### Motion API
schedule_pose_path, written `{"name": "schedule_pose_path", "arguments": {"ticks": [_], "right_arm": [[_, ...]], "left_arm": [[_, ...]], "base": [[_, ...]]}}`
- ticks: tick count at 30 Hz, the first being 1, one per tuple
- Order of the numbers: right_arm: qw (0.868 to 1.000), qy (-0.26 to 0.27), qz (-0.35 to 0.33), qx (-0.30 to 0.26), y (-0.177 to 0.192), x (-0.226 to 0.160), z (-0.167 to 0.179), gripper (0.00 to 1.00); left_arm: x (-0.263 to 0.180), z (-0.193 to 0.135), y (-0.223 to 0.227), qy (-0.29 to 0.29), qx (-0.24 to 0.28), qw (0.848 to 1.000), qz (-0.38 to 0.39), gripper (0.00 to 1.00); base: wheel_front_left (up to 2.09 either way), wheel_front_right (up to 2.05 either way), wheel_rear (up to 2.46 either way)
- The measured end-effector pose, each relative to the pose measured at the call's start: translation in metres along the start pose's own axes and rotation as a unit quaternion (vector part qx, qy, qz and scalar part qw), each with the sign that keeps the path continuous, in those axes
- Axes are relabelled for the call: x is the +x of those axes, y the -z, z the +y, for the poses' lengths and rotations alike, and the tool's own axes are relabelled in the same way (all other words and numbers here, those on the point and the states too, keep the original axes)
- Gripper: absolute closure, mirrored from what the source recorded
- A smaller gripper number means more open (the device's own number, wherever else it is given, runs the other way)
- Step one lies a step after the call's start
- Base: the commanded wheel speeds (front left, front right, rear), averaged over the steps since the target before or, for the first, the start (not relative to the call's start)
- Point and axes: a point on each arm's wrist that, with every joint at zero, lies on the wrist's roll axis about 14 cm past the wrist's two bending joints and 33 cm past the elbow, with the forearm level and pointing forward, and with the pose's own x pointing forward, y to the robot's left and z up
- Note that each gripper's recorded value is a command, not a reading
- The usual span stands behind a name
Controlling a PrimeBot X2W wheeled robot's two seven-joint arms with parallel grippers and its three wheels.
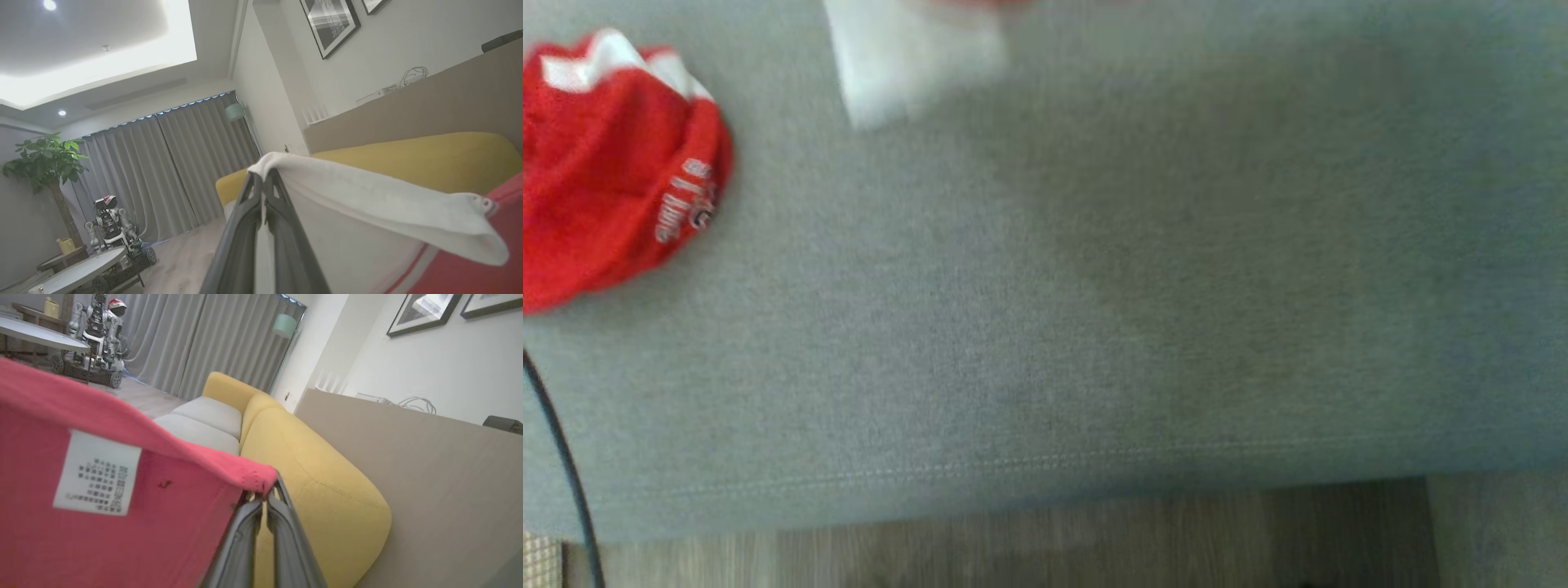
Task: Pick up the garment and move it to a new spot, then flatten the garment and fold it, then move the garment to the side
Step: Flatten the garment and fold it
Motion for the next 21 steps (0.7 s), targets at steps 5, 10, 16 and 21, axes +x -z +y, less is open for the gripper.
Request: {"name": "schedule_pose_path", "arguments": {"ticks": [5,10,16,21], "right_arm": [[0.998,0.013,-0.061,-0.017,0.011,0.033,0.009,1.00],[0.998,-0.022,-0.058,-0.015,0.061,0.047,0.054,1.00],[0.997,-0.072,0.028,0.006,0.147,0.027,0.103,1.00],[0.991,-0.072,0.109,0.040,0.199,-0.029,0.102,1.00]], "left_arm": [[0.024,-0.001,0.017,-0.005,0.028,0.998,-0.052,1.00],[0.011,-0.023,0.059,0.017,0.025,0.999,-0.040,1.00],[-0.059,-0.061,0.137,0.043,-0.032,0.998,0.045,1.00],[-0.154,-0.109,0.173,0.049,-0.134,0.981,0.134,1.00]], "base": [[0.00,0.00,0.00],[0.00,0.00,0.00],[0.00,0.00,0.00],[0.00,0.00,0.00]]}}
